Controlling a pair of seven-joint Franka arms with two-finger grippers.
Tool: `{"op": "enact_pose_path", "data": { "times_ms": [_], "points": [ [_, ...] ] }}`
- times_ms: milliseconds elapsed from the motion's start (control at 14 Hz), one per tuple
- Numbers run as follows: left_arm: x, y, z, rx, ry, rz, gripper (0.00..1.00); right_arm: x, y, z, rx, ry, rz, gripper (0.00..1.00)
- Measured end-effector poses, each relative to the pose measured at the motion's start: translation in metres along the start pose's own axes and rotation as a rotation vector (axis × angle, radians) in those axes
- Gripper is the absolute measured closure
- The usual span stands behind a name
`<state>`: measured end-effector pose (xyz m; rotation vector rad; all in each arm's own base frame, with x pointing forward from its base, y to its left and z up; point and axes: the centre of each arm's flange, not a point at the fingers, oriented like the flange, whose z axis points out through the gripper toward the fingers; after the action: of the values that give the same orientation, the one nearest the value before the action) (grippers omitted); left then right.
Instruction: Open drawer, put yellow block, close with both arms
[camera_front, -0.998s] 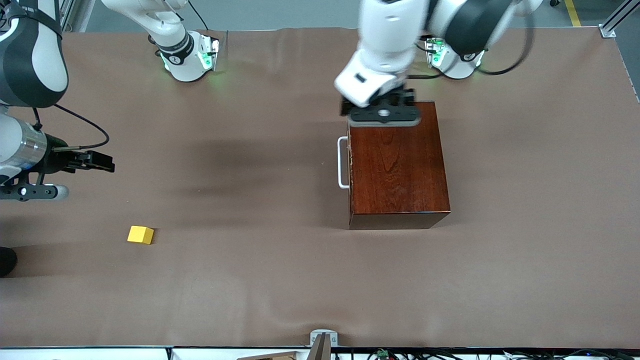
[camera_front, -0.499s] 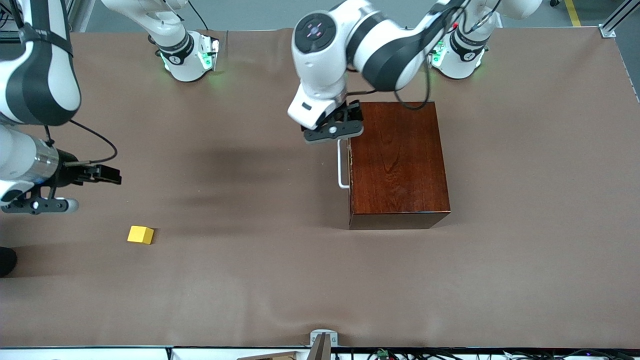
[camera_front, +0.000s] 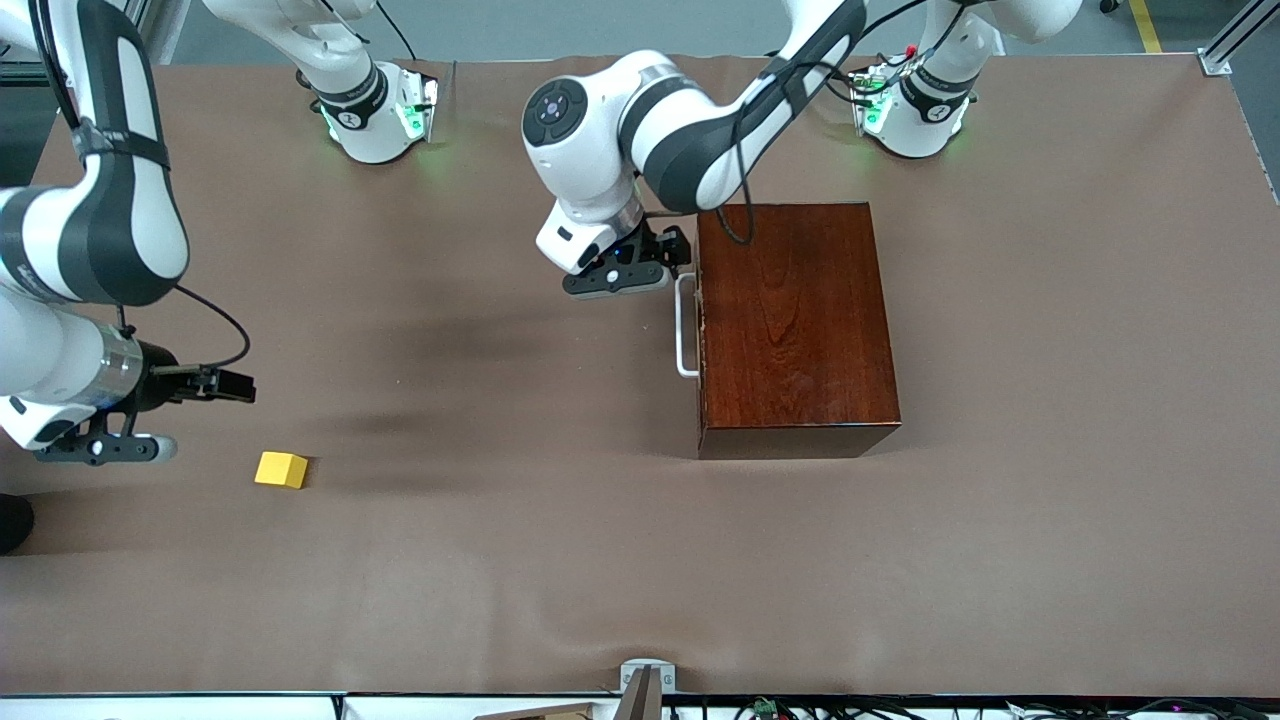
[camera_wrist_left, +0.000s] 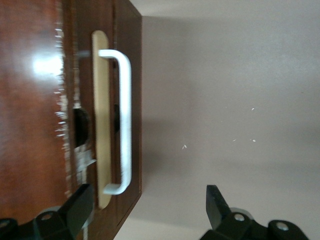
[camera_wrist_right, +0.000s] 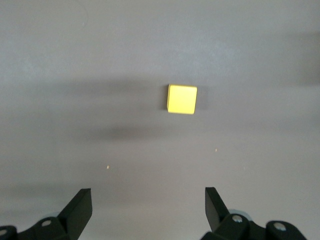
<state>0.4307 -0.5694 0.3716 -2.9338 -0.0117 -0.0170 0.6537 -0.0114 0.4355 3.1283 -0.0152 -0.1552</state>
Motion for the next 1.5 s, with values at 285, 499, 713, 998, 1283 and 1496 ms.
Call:
{"op": "enact_pose_path", "data": {
  "times_ms": [285, 499, 713, 998, 1283, 1496],
  "points": [
    [0.005, 0.005, 0.015, 0.022, 0.04, 0.082, 0.0, 0.007, 0.014, 0.046, -0.003, 0.053, 0.023, 0.0],
    [0.007, 0.006, 0.022, 0.041, 0.048, 0.125, 0.0, 0.011, 0.03, 0.076, -0.004, 0.047, 0.045, 0.0],
    [0.009, 0.008, 0.036, 0.06, 0.041, 0.15, 0.0, 0.023, 0.034, 0.107, -0.008, 0.068, 0.051, 0.0],
    [0.013, 0.007, 0.048, 0.083, 0.04, 0.18, 0.0, 0.029, 0.035, 0.134, -0.011, 0.06, 0.053, 0.0],
    [0.014, 0.008, 0.061, 0.097, 0.028, 0.182, 0.0, 0.032, 0.037, 0.153, -0.013, 0.056, 0.055, 0.0],
    [0.02, 0.005, 0.072, 0.113, 0.023, 0.172, 0.0, 0.033, 0.046, 0.172, -0.015, 0.045, 0.068, 0.0]
  ]
}}
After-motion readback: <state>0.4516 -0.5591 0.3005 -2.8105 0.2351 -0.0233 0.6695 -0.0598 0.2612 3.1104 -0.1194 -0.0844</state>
